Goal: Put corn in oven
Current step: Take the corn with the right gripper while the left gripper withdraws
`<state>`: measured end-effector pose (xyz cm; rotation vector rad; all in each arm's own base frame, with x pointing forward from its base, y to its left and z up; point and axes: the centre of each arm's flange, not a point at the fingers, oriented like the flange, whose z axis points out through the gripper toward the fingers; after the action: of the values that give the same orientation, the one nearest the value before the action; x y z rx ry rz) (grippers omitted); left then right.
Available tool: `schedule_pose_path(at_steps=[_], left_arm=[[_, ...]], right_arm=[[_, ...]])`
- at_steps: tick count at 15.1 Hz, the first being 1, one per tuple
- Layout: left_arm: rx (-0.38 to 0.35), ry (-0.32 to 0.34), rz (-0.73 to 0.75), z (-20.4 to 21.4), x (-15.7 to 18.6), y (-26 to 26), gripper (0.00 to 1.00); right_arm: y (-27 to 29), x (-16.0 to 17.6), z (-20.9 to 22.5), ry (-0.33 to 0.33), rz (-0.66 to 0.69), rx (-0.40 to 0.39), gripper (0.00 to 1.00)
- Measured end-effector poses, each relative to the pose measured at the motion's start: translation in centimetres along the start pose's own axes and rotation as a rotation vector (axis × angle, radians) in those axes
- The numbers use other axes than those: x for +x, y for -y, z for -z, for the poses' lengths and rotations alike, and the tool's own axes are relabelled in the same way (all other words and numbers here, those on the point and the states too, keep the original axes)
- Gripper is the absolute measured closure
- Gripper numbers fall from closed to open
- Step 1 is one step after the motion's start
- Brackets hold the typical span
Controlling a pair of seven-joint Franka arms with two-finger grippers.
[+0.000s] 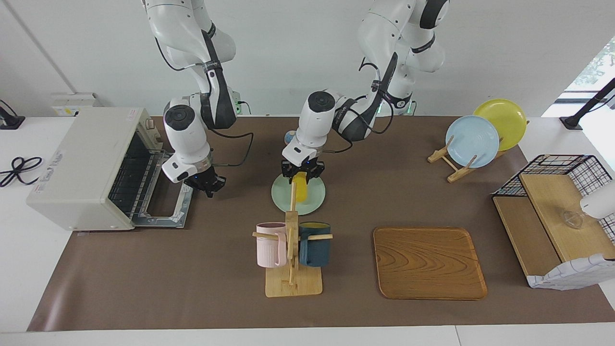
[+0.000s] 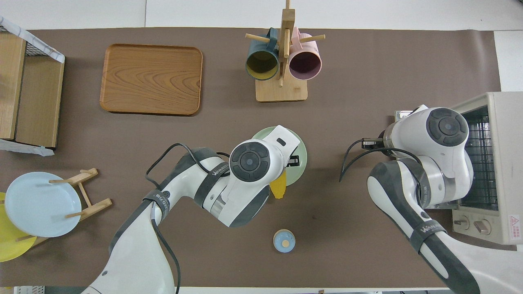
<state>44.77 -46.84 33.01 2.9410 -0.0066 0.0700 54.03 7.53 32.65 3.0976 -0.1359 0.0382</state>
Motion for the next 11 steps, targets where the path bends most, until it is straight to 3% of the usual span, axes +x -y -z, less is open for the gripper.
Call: schedule_pose_path(at_steps=[3, 5, 7, 11], left_arm=[[-0.003, -0.006, 0.003, -0.2, 0.2, 0.1, 0.40], [-0.001, -0.009, 0.010, -0.2, 0.6, 0.4, 0.16], [0.003, -0.011, 0.026, 0.2, 1.4, 1.2, 0.00], [0.027, -0.003, 0.081, 5.1, 5.0, 4.9, 0.00]], right_arm=[[-0.3, 0.1, 0.0, 0.001, -0.006, -0.001, 0.62], [-0.4, 0.1, -0.1, 0.002, -0.008, -0.001, 0.45], [-0.4, 0.1, -0.1, 0.002, -0.008, -0.001, 0.45], [-0.3, 0.2, 0.0, 0.000, -0.006, -0.001, 0.43]])
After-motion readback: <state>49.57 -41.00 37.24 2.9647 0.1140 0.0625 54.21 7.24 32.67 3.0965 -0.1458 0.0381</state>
